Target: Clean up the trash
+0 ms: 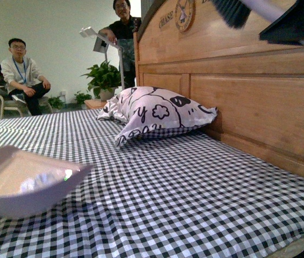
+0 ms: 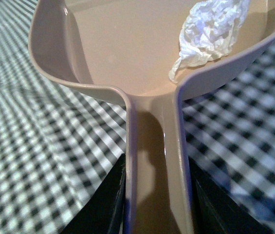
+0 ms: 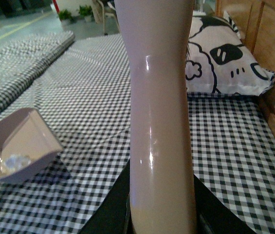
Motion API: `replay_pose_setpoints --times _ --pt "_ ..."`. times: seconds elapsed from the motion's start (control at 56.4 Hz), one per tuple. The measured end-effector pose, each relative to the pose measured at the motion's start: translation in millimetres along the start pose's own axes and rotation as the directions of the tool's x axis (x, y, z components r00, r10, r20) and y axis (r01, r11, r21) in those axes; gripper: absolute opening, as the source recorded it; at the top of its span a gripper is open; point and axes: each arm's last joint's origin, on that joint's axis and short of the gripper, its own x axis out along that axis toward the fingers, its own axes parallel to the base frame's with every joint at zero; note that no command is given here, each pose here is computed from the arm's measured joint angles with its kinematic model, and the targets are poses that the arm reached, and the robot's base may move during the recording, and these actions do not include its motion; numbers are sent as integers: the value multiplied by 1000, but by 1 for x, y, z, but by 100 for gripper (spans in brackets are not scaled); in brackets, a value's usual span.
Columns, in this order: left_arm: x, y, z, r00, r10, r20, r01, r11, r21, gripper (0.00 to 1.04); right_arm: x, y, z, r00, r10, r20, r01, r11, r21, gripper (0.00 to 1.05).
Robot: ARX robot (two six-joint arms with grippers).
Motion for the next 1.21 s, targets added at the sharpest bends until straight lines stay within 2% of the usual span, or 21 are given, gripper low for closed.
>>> replay_pose_setpoints --times 0.124,0.302,0.461,0.568,0.727,0.976,1.206 --pt "-21 8 30 984 147 104 -136 984 -112 29 -47 14 7 997 -14 74 9 998 67 19" --pt "-48 -1 44 940 310 140 -295 948 -116 29 -101 28 14 986 -73 151 54 990 127 19" --pt "-84 -14 63 874 434 220 -423 901 -95 29 -152 48 22 971 -96 217 64 987 148 19" --pt "-108 -25 72 833 486 265 -473 874 -114 29 -178 63 20 968 -84 236 47 987 155 19" --pt "-138 -48 76 806 491 330 -474 870 -135 29 -201 81 9 970 -71 234 28 983 181 19" --pt "-163 -68 77 807 443 391 -417 896 -154 29 -215 104 7 965 -53 257 1 980 198 19" --pt "-178 -80 77 811 406 422 -366 914 -175 29 -209 112 2 969 -73 237 13 969 245 19"
